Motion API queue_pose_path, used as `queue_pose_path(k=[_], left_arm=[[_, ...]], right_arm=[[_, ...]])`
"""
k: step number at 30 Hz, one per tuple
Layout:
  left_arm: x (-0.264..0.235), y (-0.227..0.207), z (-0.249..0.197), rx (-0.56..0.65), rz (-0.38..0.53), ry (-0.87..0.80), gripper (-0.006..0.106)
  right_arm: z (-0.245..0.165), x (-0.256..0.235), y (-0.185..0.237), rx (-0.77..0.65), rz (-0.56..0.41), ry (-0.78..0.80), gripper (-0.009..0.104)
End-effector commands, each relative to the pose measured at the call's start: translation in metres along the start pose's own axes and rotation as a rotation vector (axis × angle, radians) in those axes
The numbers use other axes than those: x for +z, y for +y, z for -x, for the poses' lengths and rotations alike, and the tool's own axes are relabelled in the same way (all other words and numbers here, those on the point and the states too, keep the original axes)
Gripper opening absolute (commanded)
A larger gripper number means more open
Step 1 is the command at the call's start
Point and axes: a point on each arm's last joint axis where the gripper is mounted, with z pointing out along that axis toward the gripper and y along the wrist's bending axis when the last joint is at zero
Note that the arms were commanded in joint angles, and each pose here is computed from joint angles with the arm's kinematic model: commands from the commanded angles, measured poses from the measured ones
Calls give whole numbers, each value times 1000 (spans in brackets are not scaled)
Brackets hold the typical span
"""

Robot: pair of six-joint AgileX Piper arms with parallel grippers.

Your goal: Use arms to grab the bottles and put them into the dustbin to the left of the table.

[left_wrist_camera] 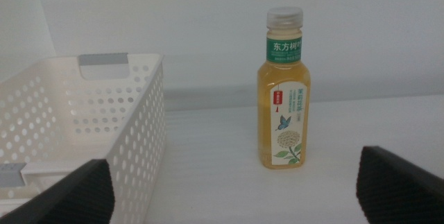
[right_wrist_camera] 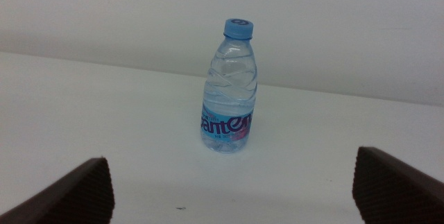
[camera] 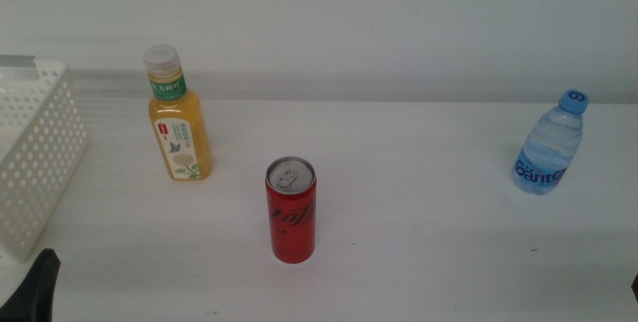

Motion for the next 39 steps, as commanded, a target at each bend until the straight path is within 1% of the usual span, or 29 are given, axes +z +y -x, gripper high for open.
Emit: queue_pose_path(k=[1, 2, 6, 10, 15, 20, 23, 27, 30, 32, 39], left_arm=[[-1, 0, -10, -10, -1, -14, 94], [-1, 0, -10, -10, -1, -16, 94], [5, -5, -9, -25, -83, 6, 94], [12, -13, -7, -15, -193, 22, 94], [21, -28, -10, 2, -348, 94, 94], [30, -44, -11, -3, -462, 129, 94], [36, -53, -15, -13, -505, 166, 94], [42, -66, -20, 10, -572, 188, 94], [46, -75, -24, 9, -601, 199, 94], [49, -80, -27, 13, -615, 197, 94], [62, -94, -43, -29, -619, 232, 94]], right_arm=[[-11, 1, 2, -12, -5, -8, 92], [-11, 1, 2, -12, -5, -8, 92], [-11, 1, 2, -12, -5, -8, 92], [-11, 1, 2, -12, -5, -8, 92], [-11, 1, 2, -12, -5, -8, 92], [-11, 1, 2, -12, -5, -8, 92], [-11, 1, 2, -12, -5, -8, 92], [-11, 1, 2, -12, -5, -8, 92], [-11, 1, 2, -12, -5, -8, 92], [-11, 1, 2, -12, -5, -8, 92], [-11, 1, 2, -12, -5, -8, 92]])
